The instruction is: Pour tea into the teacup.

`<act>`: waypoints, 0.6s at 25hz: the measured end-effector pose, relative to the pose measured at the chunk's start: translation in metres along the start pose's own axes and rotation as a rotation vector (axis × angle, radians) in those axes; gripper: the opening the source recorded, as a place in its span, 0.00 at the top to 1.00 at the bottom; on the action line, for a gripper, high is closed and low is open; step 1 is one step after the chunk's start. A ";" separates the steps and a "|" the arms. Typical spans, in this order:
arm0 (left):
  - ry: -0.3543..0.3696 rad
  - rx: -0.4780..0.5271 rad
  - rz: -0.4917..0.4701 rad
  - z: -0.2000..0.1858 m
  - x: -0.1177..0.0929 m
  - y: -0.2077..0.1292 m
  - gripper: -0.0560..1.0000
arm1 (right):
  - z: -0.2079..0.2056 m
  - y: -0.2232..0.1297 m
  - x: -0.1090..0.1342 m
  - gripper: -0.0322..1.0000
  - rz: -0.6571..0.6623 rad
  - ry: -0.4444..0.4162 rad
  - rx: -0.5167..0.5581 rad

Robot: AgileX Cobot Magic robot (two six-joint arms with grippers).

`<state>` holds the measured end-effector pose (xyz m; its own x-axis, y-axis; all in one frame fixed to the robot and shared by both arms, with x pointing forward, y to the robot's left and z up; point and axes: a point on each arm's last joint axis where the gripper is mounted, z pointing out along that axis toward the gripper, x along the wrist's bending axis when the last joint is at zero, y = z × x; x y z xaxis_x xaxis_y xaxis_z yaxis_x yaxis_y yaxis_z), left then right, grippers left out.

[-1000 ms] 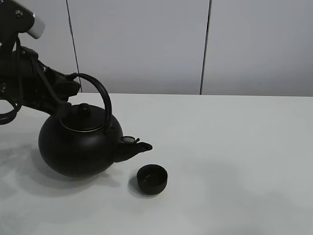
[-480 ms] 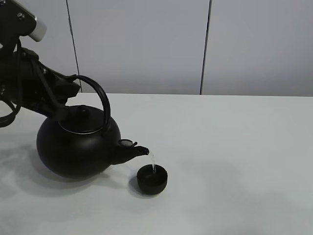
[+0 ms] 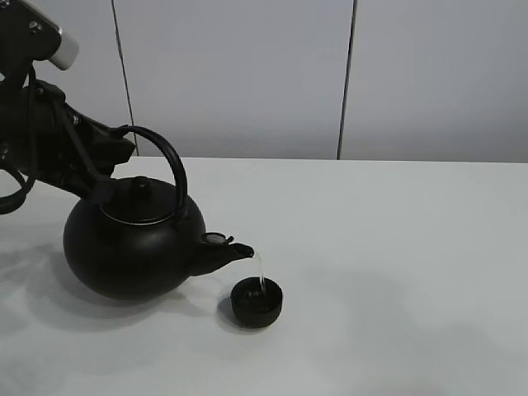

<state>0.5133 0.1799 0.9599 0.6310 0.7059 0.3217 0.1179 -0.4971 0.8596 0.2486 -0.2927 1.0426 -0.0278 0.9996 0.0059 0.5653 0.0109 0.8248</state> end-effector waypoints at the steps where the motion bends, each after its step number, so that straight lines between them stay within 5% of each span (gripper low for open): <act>1: 0.002 0.000 -0.008 0.000 0.000 0.000 0.81 | 0.000 0.000 0.000 0.56 0.000 0.000 0.000; 15: 0.018 -0.053 -0.309 -0.001 0.005 0.002 0.81 | 0.000 0.000 0.000 0.56 0.000 0.000 0.002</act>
<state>0.5156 0.1827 0.9639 0.5578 0.8286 0.0480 0.2620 -0.2307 0.9371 0.2485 -0.2927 1.0425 -0.0279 0.9996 0.0060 0.5667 0.0109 0.8238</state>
